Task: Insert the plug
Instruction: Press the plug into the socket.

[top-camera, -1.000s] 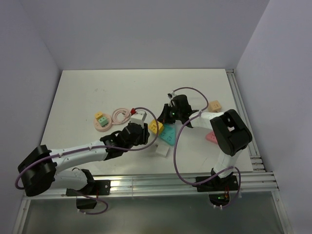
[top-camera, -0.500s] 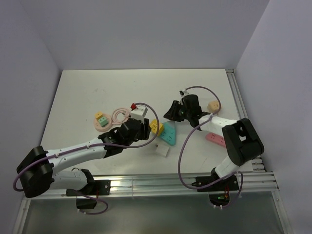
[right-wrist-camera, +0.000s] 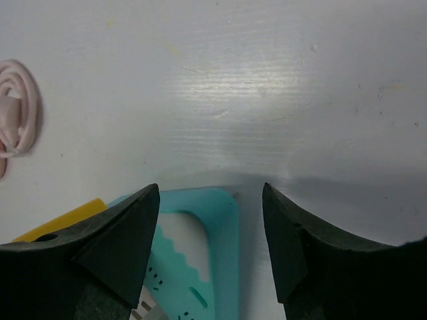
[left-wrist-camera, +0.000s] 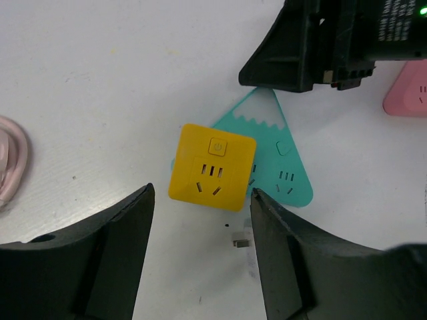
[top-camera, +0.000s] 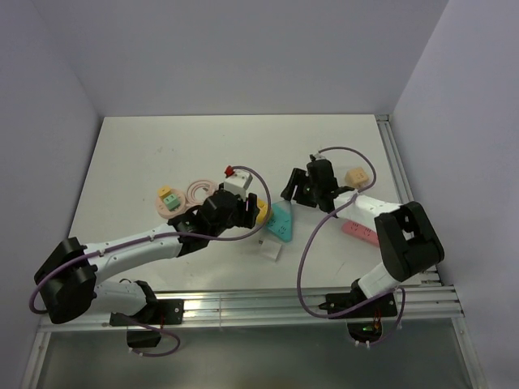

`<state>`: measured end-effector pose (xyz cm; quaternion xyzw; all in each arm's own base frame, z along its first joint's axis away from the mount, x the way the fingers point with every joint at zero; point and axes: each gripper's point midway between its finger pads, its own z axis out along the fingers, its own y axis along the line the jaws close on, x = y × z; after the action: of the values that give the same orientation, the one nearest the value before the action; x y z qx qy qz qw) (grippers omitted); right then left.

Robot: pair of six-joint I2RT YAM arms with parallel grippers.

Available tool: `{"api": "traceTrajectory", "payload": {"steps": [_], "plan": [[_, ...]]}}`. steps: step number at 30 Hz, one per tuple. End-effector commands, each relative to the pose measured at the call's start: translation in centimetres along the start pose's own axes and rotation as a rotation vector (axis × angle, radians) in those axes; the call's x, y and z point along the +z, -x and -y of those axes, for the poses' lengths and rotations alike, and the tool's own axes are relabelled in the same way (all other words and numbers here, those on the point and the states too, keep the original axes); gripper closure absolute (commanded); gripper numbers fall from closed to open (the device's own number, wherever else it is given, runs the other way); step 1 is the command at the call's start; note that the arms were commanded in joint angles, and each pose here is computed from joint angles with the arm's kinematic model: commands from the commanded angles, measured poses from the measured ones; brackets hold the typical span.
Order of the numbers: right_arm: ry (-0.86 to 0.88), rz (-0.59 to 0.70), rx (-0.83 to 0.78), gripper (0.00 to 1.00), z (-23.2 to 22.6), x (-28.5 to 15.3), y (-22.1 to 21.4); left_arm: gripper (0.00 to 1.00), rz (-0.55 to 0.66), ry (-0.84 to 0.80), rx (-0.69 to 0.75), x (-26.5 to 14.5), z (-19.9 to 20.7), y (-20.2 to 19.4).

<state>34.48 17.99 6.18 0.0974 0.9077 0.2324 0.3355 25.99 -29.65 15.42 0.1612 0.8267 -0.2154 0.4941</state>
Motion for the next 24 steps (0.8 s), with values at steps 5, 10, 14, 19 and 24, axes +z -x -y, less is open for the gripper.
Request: {"api": "traceTrajectory", "payload": {"steps": [5, 10, 14, 19, 24], "plan": [[-0.025, -0.027, 0.012, 0.28, 0.4, 1.3, -1.0, 0.36, 0.064, -0.09, 0.022, 0.5, 1.7, 2.5], [0.013, -0.049, 0.011, 0.29, 0.1, 2.0, -1.7, 0.36, 0.062, -0.112, 0.038, 1.0, 2.0, 2.2], [0.043, -0.07, 0.02, 0.32, -0.1, 2.2, -2.5, 0.36, 0.052, -0.122, 0.052, 1.2, 2.0, 2.0], [0.033, -0.078, 0.035, 0.32, 0.2, 2.5, -2.8, 0.35, 0.046, -0.117, 0.064, 1.4, 1.6, 1.8], [0.033, -0.09, 0.035, 0.33, 0.2, 2.6, -3.1, 0.35, 0.059, -0.106, 0.08, 0.8, 1.4, 2.9]]}}
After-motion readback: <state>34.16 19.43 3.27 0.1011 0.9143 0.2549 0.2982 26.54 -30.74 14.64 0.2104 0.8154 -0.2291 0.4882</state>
